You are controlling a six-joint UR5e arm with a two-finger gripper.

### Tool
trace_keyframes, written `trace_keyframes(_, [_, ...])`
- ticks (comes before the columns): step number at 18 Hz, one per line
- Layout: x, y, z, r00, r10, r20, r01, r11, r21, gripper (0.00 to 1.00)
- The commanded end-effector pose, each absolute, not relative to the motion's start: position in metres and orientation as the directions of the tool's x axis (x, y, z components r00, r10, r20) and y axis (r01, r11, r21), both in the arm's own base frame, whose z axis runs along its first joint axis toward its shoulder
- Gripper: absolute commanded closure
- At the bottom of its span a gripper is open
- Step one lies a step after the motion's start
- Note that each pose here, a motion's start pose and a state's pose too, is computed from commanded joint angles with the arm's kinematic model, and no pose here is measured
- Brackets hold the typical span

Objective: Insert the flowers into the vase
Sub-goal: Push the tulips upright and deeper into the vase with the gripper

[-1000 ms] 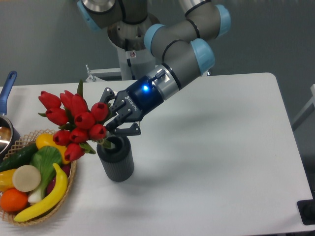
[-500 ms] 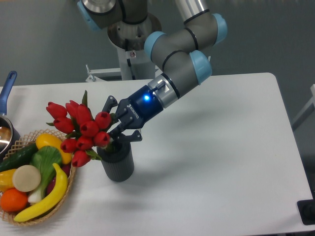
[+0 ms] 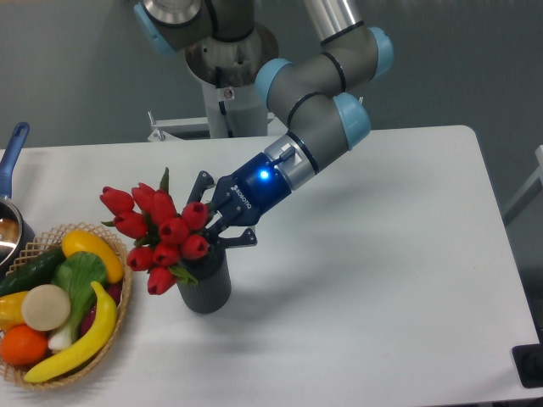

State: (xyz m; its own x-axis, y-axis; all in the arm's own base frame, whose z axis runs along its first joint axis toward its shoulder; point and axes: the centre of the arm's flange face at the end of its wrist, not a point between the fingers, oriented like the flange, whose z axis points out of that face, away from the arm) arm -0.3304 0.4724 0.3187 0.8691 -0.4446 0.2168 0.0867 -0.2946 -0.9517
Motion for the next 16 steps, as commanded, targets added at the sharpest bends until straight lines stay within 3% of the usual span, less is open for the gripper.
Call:
trace_keyframes(5, [-0.328, 0.471, 0.306, 0.868, -0.436, 0.236, 0.094, -0.322, -0.942, 0.67])
trace_keyframes(8, [-0.33, 0.47, 0.307, 0.87, -0.435, 0.235, 0.093, -0.323, -0.942, 0.5])
trace_keyframes(9, [-0.331, 0.47, 0.307, 0.871, -0.433, 0.233, 0.092, -0.322, -0.942, 0.37])
trace_keyframes(11, [-0.334, 0.467, 0.307, 0.874, -0.425, 0.234, 0.094, -0.325, -0.941, 0.22])
trace_keyframes(12, [-0.338, 0.465, 0.307, 0.881, -0.413, 0.23, 0.086, -0.338, -0.937, 0.08])
trace_keyframes(13, [-0.341, 0.463, 0.306, 0.885, -0.405, 0.228, 0.082, -0.347, -0.934, 0.0])
trace_keyframes(16, [-0.342, 0.46, 0.306, 0.889, -0.397, 0.227, 0.08, -0.355, -0.931, 0.0])
